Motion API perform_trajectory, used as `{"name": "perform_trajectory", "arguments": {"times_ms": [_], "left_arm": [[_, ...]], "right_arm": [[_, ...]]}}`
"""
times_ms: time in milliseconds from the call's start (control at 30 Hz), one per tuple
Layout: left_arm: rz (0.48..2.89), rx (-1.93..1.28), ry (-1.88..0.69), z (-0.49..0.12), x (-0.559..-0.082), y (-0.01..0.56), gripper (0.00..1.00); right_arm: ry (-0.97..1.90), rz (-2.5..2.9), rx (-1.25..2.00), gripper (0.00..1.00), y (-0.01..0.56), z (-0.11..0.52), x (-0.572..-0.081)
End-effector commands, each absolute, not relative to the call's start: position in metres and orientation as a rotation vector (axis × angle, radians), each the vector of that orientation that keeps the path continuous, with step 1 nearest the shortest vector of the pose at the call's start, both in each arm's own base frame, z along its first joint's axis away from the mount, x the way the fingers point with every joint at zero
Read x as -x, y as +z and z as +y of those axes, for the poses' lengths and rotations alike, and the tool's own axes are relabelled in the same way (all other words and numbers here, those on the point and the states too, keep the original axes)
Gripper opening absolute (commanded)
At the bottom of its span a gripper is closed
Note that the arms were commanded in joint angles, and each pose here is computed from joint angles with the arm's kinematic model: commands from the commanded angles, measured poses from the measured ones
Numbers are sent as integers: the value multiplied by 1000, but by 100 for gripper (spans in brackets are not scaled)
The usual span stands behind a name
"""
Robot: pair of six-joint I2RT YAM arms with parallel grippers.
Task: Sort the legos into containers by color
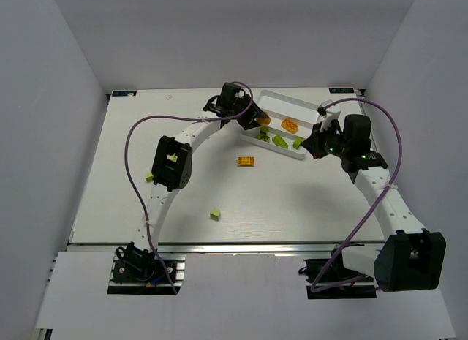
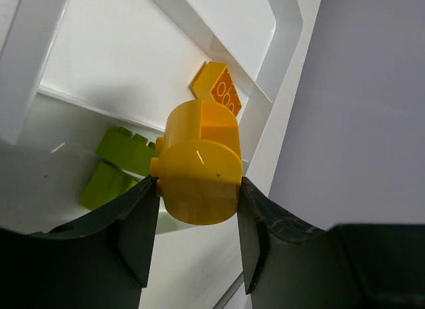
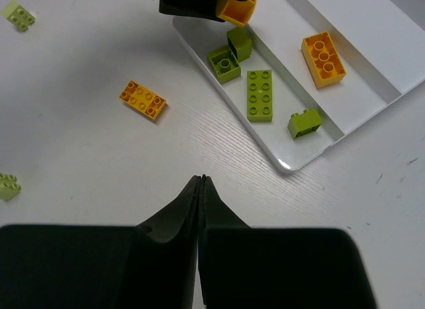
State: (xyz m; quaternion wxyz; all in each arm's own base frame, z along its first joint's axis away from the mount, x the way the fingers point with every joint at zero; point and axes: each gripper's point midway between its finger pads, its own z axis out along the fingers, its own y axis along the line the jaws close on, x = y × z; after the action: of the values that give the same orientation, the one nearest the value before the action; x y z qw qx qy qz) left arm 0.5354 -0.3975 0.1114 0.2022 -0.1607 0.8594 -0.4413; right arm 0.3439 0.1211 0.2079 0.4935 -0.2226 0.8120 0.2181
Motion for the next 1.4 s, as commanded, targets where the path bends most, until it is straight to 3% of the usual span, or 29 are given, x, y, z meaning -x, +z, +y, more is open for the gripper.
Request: {"name": "perform_trajectory", "arguments": {"times_ms": [0,300,533,633,667,767,867,967,1033,1067,1100,1167,1200,1233,1267,1300,1367], "left_arm": [[2239,443,-1322,-412,-549,165,18],[2264,563,-1264,-418,-553,132,36],[2227,614,-1290,-421,-562,131,62],[2221,602,-1322,-424,-562,132,67],[2218,597,-1332,-425,-562,135,70],[2191,560,-1366,-428,-561,149,73],[2142,519,-1397,-423,-562,178,72],[2083,401,-1398,-412,-556,226,64],[2112,334,-1308,-389,-552,236,47],[2080,295,-1274,-375,-544,268,41],[2153,307,-1192,-355,-536,256,29],[2180,238,-1017,-322,-524,260,22],[2175,210,-958,-303,-499,288,20],[2253,196,-841,-279,-485,258,21],[2270,213,-765,-257,-474,255,22],[2300,223,-653,-225,-444,249,36],[2327,268,-553,-194,-412,241,62]], "right_arm": [[514,1930,544,0,217,119,-343],[533,1941,536,0,211,118,-336],[542,1941,557,3,208,119,-326],[559,1942,576,33,206,122,-322],[574,1941,588,50,206,124,-320],[626,1922,650,68,205,133,-310],[724,1864,762,70,207,146,-297],[886,1760,958,65,208,168,-272],[965,1714,1043,56,202,179,-262],[980,1705,1081,52,198,184,-258],[992,1709,1115,46,192,188,-257],[1006,1687,1232,41,182,207,-245],[1008,1692,1268,41,176,214,-244],[989,1717,1301,43,168,218,-242],[1027,1685,1416,47,158,241,-224],[1001,1699,1440,61,154,246,-224],[1034,1683,1502,72,143,273,-211]]}}
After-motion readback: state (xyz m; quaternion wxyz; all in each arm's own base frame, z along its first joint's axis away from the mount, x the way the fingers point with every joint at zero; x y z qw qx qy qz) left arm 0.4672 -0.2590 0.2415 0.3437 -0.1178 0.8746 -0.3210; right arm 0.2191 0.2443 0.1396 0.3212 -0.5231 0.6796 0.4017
